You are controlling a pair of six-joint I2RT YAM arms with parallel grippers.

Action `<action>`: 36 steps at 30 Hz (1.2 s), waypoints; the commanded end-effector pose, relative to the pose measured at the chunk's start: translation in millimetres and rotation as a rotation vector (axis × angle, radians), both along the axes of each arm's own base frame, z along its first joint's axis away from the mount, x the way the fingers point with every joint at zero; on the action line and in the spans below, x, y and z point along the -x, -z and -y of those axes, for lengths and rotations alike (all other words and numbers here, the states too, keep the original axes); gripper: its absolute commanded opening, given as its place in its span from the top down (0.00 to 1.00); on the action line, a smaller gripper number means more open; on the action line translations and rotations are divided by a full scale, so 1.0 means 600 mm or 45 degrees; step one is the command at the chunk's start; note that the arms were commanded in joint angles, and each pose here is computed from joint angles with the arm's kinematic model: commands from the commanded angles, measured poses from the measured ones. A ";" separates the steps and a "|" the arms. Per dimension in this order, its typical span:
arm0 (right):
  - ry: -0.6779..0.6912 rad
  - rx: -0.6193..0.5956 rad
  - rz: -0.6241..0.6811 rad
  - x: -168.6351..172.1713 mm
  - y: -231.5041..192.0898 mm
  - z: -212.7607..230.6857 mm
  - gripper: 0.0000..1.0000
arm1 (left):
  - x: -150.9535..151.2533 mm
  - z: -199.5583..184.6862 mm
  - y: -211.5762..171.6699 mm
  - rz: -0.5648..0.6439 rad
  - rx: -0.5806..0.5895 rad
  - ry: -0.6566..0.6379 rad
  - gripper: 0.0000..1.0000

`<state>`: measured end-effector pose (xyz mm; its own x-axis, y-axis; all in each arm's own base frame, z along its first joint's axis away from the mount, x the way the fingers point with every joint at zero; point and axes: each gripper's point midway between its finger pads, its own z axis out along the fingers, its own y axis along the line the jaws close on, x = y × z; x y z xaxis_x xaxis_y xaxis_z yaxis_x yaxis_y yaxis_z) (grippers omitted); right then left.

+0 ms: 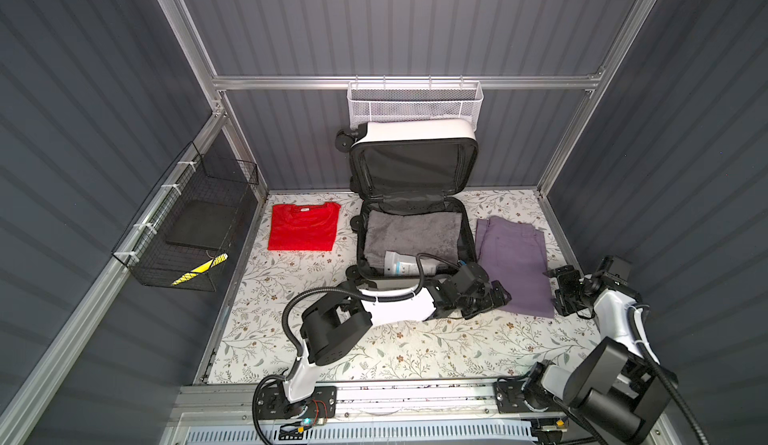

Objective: Pack the luggage

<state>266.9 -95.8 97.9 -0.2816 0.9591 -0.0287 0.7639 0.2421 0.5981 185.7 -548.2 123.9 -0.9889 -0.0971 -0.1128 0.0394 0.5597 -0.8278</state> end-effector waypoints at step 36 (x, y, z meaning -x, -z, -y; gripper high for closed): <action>-0.055 -0.113 -0.219 0.011 0.119 -0.005 0.19 | -0.034 0.095 0.147 -0.254 0.094 -0.607 0.35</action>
<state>278.6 -94.9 47.6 -0.3131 0.9451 0.0934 0.8019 0.2104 0.5591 203.0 -606.8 56.0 -0.8550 -0.5048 0.1191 -0.3530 0.3982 -0.8467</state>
